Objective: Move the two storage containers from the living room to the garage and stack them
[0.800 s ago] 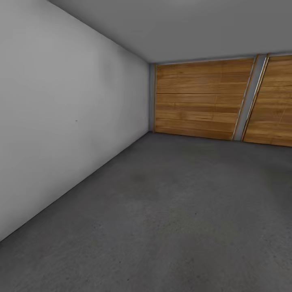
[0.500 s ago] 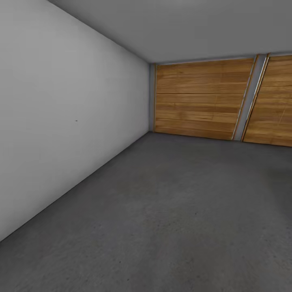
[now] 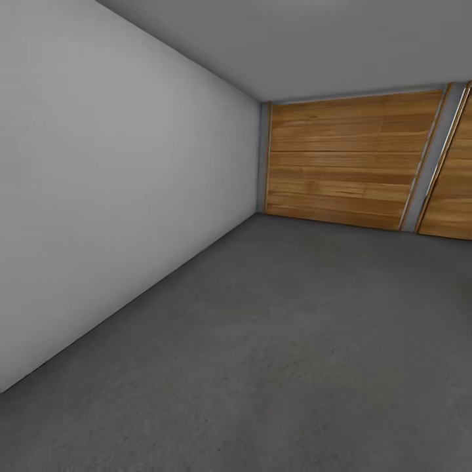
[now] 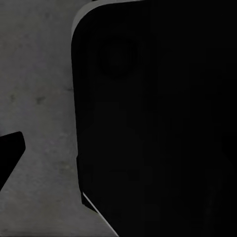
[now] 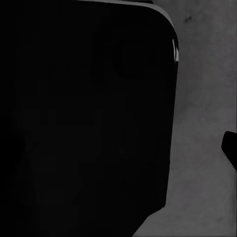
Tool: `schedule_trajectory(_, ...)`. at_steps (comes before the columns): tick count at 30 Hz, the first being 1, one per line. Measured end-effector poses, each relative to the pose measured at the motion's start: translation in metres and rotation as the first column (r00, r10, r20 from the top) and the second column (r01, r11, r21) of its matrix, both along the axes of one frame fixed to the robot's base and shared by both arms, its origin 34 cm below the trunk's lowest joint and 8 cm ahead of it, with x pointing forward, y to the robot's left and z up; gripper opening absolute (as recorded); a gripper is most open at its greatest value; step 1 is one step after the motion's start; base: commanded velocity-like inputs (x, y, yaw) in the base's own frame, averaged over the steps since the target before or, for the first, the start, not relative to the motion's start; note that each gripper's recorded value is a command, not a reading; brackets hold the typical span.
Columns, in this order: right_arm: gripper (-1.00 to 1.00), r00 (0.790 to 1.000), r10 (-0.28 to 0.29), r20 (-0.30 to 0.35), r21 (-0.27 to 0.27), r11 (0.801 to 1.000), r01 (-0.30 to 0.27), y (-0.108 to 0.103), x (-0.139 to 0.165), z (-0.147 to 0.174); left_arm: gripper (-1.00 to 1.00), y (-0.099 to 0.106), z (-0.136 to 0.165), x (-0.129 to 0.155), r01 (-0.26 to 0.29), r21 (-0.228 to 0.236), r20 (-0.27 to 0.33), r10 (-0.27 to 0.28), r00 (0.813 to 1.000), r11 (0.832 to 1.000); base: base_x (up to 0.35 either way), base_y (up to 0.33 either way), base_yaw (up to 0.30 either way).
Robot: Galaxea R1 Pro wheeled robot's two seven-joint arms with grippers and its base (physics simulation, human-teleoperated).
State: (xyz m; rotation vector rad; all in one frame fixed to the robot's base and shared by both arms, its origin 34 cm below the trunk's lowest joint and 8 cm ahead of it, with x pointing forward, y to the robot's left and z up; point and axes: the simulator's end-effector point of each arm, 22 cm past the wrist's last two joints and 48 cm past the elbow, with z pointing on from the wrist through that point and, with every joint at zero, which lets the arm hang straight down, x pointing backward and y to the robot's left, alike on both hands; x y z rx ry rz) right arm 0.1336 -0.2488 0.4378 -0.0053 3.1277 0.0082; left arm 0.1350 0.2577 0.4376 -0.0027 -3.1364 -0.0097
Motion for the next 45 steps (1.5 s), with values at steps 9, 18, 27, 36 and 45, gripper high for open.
schedule_trajectory(9, 1.00, 1.000, 0.003, 0.001, 0.001, 1.000, -0.003, 0.0004, 0.0002, 0.0000, 1.00, 0.0000, 0.0000, 0.0001, 0.000, 0.000, 0.000, 0.000, 1.000, 1.000, 0.000, 0.000, 0.278)
schedule_trajectory(18, 1.00, 1.000, -0.004, 0.002, 0.001, 1.000, 0.004, 0.0005, 0.0004, 0.0000, 1.00, 0.0000, 0.0000, 0.0001, 0.000, 0.000, 0.000, 0.000, 1.000, 1.000, 0.000, 0.000, 0.278)
schedule_trajectory(27, 1.00, 0.999, -0.011, 0.039, -0.004, 1.000, 0.011, -0.0029, 0.0077, 0.0003, 1.00, 0.0000, 0.0000, 0.0000, -0.001, 0.000, 0.000, 0.001, 1.000, 1.000, 0.000, 0.000, 0.278)
schedule_trajectory(36, 1.00, 0.999, -0.016, 0.052, -0.004, 1.000, 0.016, -0.0034, 0.0097, 0.0005, 1.00, 0.0000, 0.0000, 0.0003, 0.000, 0.000, 0.000, 0.000, 1.000, 1.000, 0.000, 0.000, 0.278)
schedule_trajectory(45, 1.00, 0.998, -0.019, 0.054, -0.006, 1.000, 0.019, -0.0049, 0.0100, 0.0006, 1.00, 0.0000, 0.0000, 0.0001, 0.000, 0.000, 0.000, 0.000, 1.000, 1.000, 0.000, 0.000, 0.279)
